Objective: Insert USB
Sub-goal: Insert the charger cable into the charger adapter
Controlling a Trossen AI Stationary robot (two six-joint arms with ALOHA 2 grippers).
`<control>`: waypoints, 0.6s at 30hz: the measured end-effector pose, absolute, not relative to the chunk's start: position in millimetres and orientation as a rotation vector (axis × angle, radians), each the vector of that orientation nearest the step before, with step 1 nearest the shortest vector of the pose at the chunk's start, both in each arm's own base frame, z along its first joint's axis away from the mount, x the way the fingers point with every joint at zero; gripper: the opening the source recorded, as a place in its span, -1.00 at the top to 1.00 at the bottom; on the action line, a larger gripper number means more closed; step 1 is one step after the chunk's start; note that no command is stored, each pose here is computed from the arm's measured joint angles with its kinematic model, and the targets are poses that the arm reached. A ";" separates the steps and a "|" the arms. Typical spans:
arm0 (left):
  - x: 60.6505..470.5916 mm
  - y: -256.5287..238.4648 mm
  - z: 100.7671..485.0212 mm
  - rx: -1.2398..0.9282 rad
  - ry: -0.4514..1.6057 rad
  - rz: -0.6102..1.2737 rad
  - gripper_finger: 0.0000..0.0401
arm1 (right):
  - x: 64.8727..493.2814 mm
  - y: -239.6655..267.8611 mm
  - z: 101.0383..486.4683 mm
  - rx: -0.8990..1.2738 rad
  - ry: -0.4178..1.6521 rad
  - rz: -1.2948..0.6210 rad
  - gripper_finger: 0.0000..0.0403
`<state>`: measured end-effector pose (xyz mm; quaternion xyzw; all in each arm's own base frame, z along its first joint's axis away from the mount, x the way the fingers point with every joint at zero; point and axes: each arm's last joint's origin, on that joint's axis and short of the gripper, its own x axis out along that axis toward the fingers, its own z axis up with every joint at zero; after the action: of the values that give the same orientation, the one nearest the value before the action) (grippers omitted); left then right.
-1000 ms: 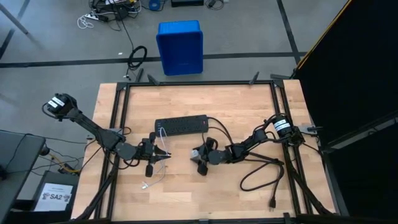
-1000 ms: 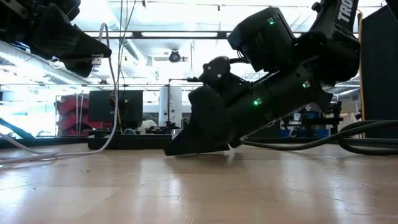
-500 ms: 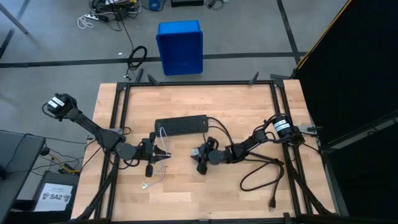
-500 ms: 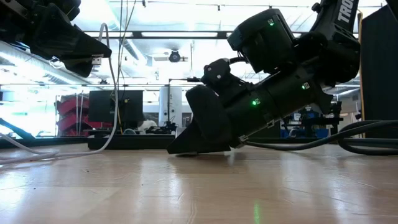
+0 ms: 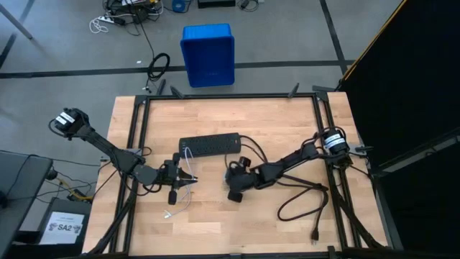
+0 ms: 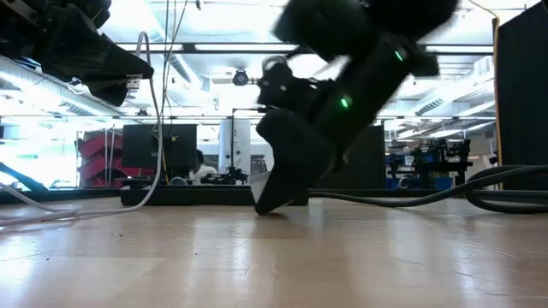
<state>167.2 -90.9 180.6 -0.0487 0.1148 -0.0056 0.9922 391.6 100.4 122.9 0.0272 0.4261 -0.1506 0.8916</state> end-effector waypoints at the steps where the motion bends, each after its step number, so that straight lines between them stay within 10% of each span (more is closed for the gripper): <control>1: 167.3 -90.9 180.9 -0.099 0.228 -0.011 0.95 | 393.6 100.0 129.5 0.043 0.937 -0.310 0.42; 18: 167.3 -91.0 180.9 -0.100 0.228 -0.011 0.95 | 399.4 67.4 158.8 0.271 1.268 -0.224 0.17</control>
<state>167.3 -91.0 180.9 -0.0497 0.1135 -0.0057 0.9923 399.4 67.4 158.8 0.1259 0.5894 -0.1042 0.7911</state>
